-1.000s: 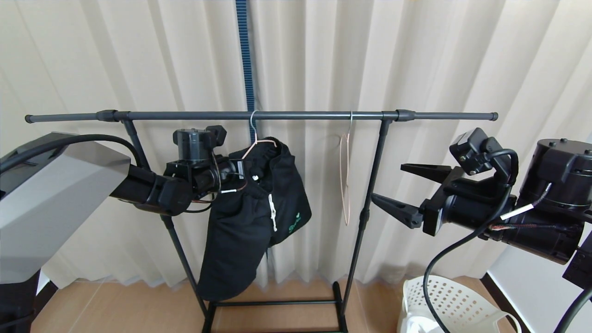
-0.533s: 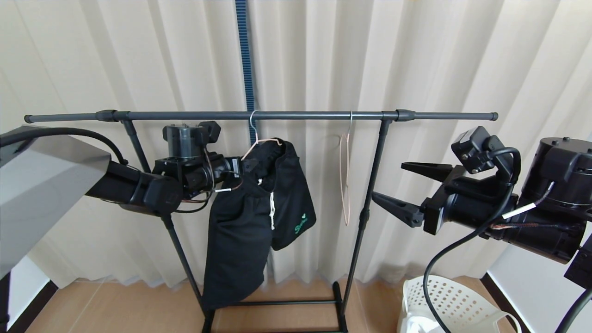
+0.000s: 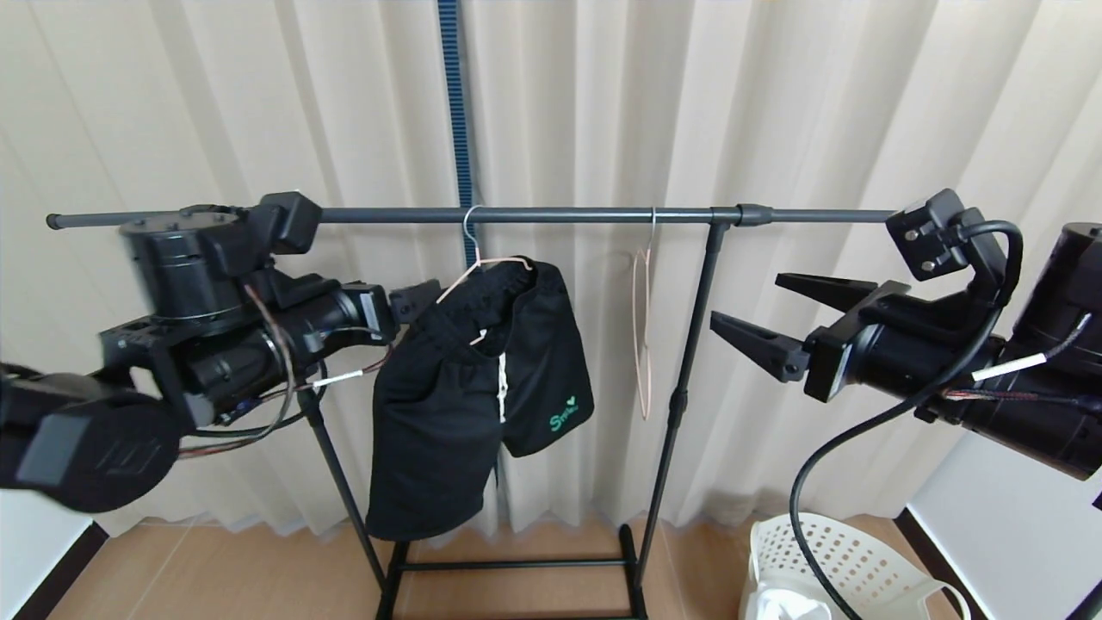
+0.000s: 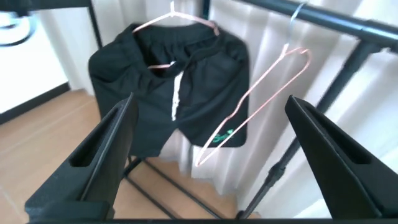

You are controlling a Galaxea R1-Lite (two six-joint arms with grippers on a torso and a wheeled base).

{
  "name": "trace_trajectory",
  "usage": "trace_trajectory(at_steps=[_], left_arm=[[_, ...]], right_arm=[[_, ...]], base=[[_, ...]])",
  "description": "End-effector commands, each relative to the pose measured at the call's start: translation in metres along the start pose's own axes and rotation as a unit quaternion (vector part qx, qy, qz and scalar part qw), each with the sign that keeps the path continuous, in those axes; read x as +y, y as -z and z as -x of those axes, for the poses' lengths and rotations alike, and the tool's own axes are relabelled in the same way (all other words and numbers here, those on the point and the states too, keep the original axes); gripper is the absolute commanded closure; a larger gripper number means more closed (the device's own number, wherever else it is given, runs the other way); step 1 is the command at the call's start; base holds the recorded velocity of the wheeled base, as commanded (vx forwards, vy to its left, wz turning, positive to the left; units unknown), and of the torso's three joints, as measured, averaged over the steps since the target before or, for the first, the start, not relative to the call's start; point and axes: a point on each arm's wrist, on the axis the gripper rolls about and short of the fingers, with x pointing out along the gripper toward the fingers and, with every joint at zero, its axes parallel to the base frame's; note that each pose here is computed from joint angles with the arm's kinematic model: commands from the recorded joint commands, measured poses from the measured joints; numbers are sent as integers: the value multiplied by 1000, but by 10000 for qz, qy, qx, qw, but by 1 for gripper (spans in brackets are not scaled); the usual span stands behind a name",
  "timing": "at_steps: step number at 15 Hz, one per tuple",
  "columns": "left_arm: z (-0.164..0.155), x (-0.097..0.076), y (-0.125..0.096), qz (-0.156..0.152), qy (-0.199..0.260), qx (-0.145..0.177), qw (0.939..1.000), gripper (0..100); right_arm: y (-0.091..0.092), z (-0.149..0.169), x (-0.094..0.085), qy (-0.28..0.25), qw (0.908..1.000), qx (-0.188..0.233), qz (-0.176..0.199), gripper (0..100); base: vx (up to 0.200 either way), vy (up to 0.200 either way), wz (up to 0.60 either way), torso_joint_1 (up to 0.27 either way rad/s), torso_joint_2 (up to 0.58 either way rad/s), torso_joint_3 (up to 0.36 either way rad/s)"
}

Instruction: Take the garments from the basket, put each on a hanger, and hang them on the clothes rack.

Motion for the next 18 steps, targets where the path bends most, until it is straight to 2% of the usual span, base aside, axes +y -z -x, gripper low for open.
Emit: trace_trajectory(at_steps=[1,4,7,10,11,12,13,14,15,18], left_arm=[[84,-7,-7,-199,71,-506,9985,0],[121,5,9,-339,-254,-381,9984,0],[163,13,34,-542,-558,-124,9969,0],[199,8,72,-501,-177,331,9980,0],[212,5,87,-511,-43,421,9978,0],[217,4,92,-516,1,439,9977,0],[229,2,101,-544,80,362,9978,0],[233,1,101,-571,91,302,9979,0],[244,0,109,-552,94,415,9976,0],[269,-3,129,-547,192,604,9965,0]], right_arm=[[-17,19,12,187,9997,-130,2,0],[-17,48,29,567,9982,55,-184,0],[-5,107,34,835,9961,176,-212,0],[37,158,38,922,9932,682,-179,0],[57,173,40,883,9924,842,-166,0],[65,178,41,874,9919,912,-154,0],[90,193,42,909,9895,1110,-144,0],[98,197,42,924,9892,1125,-141,0],[111,209,43,910,9899,1080,-145,0],[140,228,45,851,9863,1407,-130,0]], base=[[0,0,0,0,0,0],[0,0,0,0,0,0],[0,0,0,0,0,0],[0,0,0,0,0,0],[0,0,0,0,0,0],[0,0,0,0,0,0],[0,0,0,0,0,0],[0,0,0,0,0,0],[0,0,0,0,0,0],[0,0,0,0,0,0]])
